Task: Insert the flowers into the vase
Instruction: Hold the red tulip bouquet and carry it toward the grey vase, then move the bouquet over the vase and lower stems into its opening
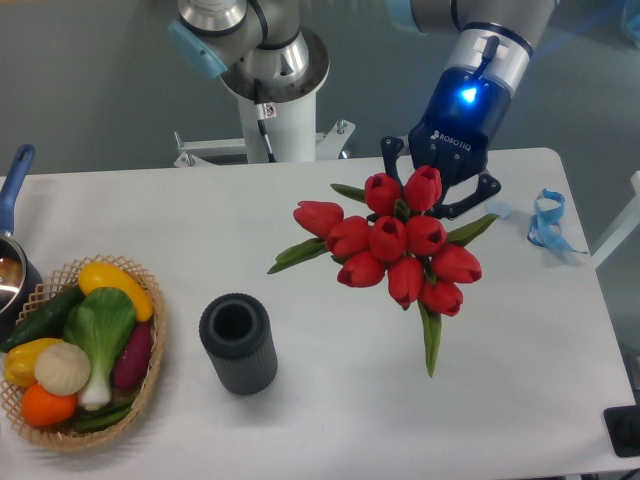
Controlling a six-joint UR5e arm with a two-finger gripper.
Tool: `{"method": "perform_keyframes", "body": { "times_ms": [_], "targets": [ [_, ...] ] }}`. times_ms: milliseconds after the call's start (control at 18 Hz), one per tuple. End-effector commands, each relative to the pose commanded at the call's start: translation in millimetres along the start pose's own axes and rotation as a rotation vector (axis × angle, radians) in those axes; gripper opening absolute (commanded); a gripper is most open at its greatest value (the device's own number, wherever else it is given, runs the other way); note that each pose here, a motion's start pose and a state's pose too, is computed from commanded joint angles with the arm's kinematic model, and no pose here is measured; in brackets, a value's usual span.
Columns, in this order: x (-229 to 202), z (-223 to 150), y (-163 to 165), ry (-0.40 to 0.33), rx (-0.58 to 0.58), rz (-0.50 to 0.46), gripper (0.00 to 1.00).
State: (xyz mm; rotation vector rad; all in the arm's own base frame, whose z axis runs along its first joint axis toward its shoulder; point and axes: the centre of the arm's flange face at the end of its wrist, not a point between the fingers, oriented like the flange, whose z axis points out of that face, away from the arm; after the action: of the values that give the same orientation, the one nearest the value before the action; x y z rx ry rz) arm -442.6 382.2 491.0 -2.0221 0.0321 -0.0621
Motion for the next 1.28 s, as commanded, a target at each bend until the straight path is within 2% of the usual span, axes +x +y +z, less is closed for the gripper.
{"method": "perform_keyframes", "body": {
  "times_ms": [167, 389, 611, 778, 944, 1278],
  "targets": [
    [7, 10, -2, 0.016, 0.002, 0.017, 0.17],
    [25, 40, -11, 0.08, 0.024, 0.057, 0.17],
    [37, 57, -11, 0.217, 0.171, 0.036, 0.17],
    [48, 76, -9, 0.289, 0.232, 0.087, 0.17],
    [52, 92, 3, 0.365, 0.349, 0.144, 0.17],
    [64, 110, 18, 0.426, 0.437, 0.164, 0.17]
  ]
}}
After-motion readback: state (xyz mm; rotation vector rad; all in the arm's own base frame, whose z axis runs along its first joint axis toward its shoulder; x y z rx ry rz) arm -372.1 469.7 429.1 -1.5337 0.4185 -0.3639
